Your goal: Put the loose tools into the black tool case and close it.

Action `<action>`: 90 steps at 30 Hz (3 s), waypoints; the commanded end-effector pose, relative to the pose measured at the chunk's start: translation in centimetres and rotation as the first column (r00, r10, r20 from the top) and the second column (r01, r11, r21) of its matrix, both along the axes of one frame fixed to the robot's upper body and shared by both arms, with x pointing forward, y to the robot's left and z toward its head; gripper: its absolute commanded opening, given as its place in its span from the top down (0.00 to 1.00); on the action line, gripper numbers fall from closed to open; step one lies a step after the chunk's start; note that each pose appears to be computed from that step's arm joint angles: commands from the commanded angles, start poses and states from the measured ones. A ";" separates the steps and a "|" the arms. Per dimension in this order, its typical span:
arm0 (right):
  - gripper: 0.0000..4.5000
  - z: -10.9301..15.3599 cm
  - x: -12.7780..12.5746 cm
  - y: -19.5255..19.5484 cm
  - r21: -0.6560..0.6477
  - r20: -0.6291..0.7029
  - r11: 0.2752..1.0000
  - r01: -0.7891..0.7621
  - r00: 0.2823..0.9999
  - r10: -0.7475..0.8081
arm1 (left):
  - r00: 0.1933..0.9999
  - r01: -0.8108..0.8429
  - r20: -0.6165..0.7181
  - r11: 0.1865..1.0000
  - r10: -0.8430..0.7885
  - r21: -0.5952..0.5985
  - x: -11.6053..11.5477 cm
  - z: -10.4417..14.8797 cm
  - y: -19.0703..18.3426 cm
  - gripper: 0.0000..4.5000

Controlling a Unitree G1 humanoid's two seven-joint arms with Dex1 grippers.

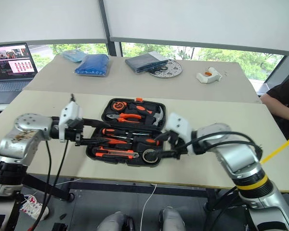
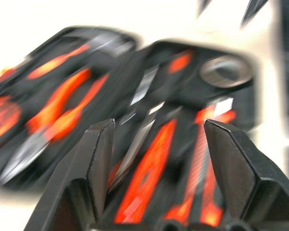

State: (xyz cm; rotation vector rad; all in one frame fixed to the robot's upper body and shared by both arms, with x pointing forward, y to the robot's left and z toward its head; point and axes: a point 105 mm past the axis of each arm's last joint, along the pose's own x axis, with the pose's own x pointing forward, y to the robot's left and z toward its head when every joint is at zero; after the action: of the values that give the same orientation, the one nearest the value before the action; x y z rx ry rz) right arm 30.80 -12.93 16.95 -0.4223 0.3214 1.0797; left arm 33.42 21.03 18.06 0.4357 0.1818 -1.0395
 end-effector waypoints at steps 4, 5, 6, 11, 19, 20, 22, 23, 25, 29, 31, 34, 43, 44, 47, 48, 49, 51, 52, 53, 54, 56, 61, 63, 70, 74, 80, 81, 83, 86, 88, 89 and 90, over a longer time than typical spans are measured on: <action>0.95 -1.8 2.4 -3.1 0.027 0.038 0.986 0.163 0.986 -0.164 | 0.973 -0.228 0.049 0.971 0.224 0.075 2.0 -1.5 5.4 0.88; 1.00 -2.3 2.6 -3.1 0.019 0.039 0.986 0.164 0.986 -0.164 | 0.974 -0.223 0.045 0.971 0.220 0.084 2.1 -2.0 5.3 0.96; 1.00 -2.8 2.7 -2.9 0.009 0.041 0.988 0.156 0.987 -0.156 | 0.977 -0.214 0.039 0.973 0.211 0.087 2.3 -2.4 5.0 0.99; 1.00 -4.3 3.5 -1.4 -0.056 0.095 0.993 0.106 0.990 -0.100 | 0.993 -0.118 -0.009 0.990 0.119 0.078 2.8 -4.0 1.8 0.99; 1.00 -3.2 0.6 1.7 0.005 0.111 0.993 -0.115 0.987 0.114 | 0.989 0.113 -0.093 0.994 -0.114 -0.008 0.9 -3.9 -3.2 0.99; 1.00 -3.0 0.2 1.8 0.015 0.103 0.991 -0.131 0.986 0.129 | 0.986 0.134 -0.099 0.991 -0.135 -0.009 0.7 -3.9 -3.7 0.99; 1.00 -2.6 -0.9 1.8 0.024 0.086 0.986 -0.162 0.983 0.159 | 0.975 0.189 -0.117 0.982 -0.190 -0.014 -0.1 -4.0 -4.9 0.99; 1.00 -2.6 -1.4 1.5 0.017 0.078 0.986 -0.167 0.983 0.166 | 0.967 0.221 -0.126 0.975 -0.221 -0.010 -0.5 -4.2 -5.5 0.99; 1.00 -2.8 -2.3 0.8 -0.005 0.061 0.985 -0.173 0.983 0.173 | 0.951 0.278 -0.140 0.961 -0.274 0.005 -1.5 -4.7 -6.5 0.99; 1.00 -3.4 -3.1 -0.5 -0.033 0.039 0.990 -0.140 0.989 0.141 | 0.938 0.319 -0.156 0.947 -0.309 0.044 -2.6 -5.7 -6.8 0.99; 1.00 -3.9 -3.3 -1.2 -0.047 0.035 0.993 -0.111 0.993 0.113 | 0.937 0.321 -0.163 0.945 -0.308 0.061 -2.8 -6.1 -6.5 0.99; 1.00 -4.9 -3.1 -2.9 -0.076 0.038 0.997 -0.023 0.999 0.025 | 0.953 0.270 -0.170 0.958 -0.253 0.091 -2.6 -6.5 -4.7 0.99; 0.76 -3.3 -1.3 -6.9 -0.006 0.004 0.974 0.228 0.974 -0.228 | 0.969 -0.053 -0.238 0.998 0.061 0.037 0.5 -5.1 1.6 0.67; 0.67 -2.8 -0.7 -7.2 0.025 -0.011 0.965 0.259 0.966 -0.259 | 0.961 -0.107 -0.257 0.994 0.102 -0.005 1.2 -4.5 1.9 0.58; 0.45 -1.2 1.5 -7.3 0.141 -0.084 0.924 0.356 0.934 -0.347 | 0.921 -0.220 -0.353 0.967 0.162 -0.128 3.1 -2.5 1.5 0.35; 0.37 -0.8 2.3 -7.2 0.178 -0.118 0.905 0.386 0.922 -0.370 | 0.905 -0.250 -0.392 0.954 0.168 -0.168 3.7 -1.9 1.0 0.27; 0.29 -0.4 3.3 -7.0 0.207 -0.146 0.886 0.415 0.909 -0.391 | 0.888 -0.277 -0.427 0.940 0.171 -0.198 4.4 -1.5 0.3 0.20; 0.15 -0.3 4.8 -6.7 0.221 -0.184 0.859 0.462 0.884 -0.429 | 0.862 -0.314 -0.473 0.923 0.181 -0.220 5.5 -1.2 -1.0 0.06; 0.07 -0.5 5.6 -6.5 0.216 -0.214 0.844 0.491 0.867 -0.450 | 0.849 -0.335 -0.497 0.912 0.182 -0.238 6.1 -1.0 -1.8 0.00; 0.07 -0.8 6.2 -6.3 0.206 -0.239 0.835 0.511 0.853 -0.463 | 0.836 -0.352 -0.517 0.902 0.184 -0.248 6.5 -0.9 -2.4 0.00; 0.07 -1.1 6.8 -6.0 0.195 -0.264 0.827 0.528 0.840 -0.474 | 0.822 -0.372 -0.535 0.895 0.194 -0.247 7.0 -1.0 -3.1 0.00; 0.07 -1.5 7.7 -5.5 0.181 -0.294 0.813 0.554 0.819 -0.493 | 0.805 -0.398 -0.552 0.888 0.218 -0.230 7.8 -1.4 -4.1 0.00; 0.22 -2.7 9.2 -5.1 0.132 -0.311 0.793 0.595 0.784 -0.537 | 0.783 -0.429 -0.567 0.883 0.256 -0.193 8.6 -2.9 -5.4 0.11; 0.39 -2.8 9.4 -4.8 0.132 -0.320 0.795 0.593 0.784 -0.532 | 0.778 -0.437 -0.571 0.879 0.262 -0.192 8.7 -3.2 -5.4 0.23; 0.90 -2.7 9.9 -4.0 0.152 -0.325 0.789 0.595 0.785 -0.528 | 0.763 -0.464 -0.585 0.863 0.276 -0.198 8.7 -3.7 -5.0 0.69; 1.00 -2.1 9.8 -3.5 0.169 -0.299 0.802 0.573 0.805 -0.512 | 0.786 -0.443 -0.568 0.862 0.243 -0.244 8.8 -3.2 -5.3 0.76; 1.00 3.2 10.2 -2.0 0.313 -0.020 0.839 0.445 0.886 -0.463 | 0.961 -0.208 -0.251 0.903 0.117 -0.376 8.8 1.5 -7.2 0.78; 1.00 4.4 10.3 -2.0 0.346 0.033 0.831 0.435 0.880 -0.474 | 0.978 -0.171 -0.181 0.905 0.107 -0.390 8.8 2.4 -7.5 0.78; 1.00 6.4 10.1 -2.1 0.402 0.120 0.823 0.400 0.869 -0.481 | 0.995 -0.095 -0.072 0.915 0.073 -0.391 8.3 3.6 -8.0 0.78; 1.00 7.5 8.8 -2.2 0.402 0.255 0.851 0.337 0.852 -0.457 | 0.998 -0.017 0.046 0.947 0.034 -0.322 7.2 3.5 -8.4 0.78; 1.00 7.2 7.9 -2.5 0.390 0.304 0.862 0.323 0.839 -0.452 | 0.994 0.008 0.106 0.961 0.022 -0.276 6.5 3.0 -8.4 0.78; 1.00 6.8 7.4 -2.7 0.366 0.347 0.876 0.314 0.828 -0.441 | 0.989 0.016 0.145 0.967 0.022 -0.253 6.2 2.9 -8.3 0.78; 1.00 6.4 7.0 -2.8 0.349 0.373 0.885 0.309 0.820 -0.433 | 0.983 0.017 0.180 0.972 0.026 -0.233 5.9 2.7 -8.1 0.78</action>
State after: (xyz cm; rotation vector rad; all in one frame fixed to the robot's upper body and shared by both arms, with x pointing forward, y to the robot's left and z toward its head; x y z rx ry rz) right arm 39.20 -17.54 20.10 -0.2299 0.0173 0.5299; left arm 40.53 15.05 18.95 0.2045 0.0145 -0.9050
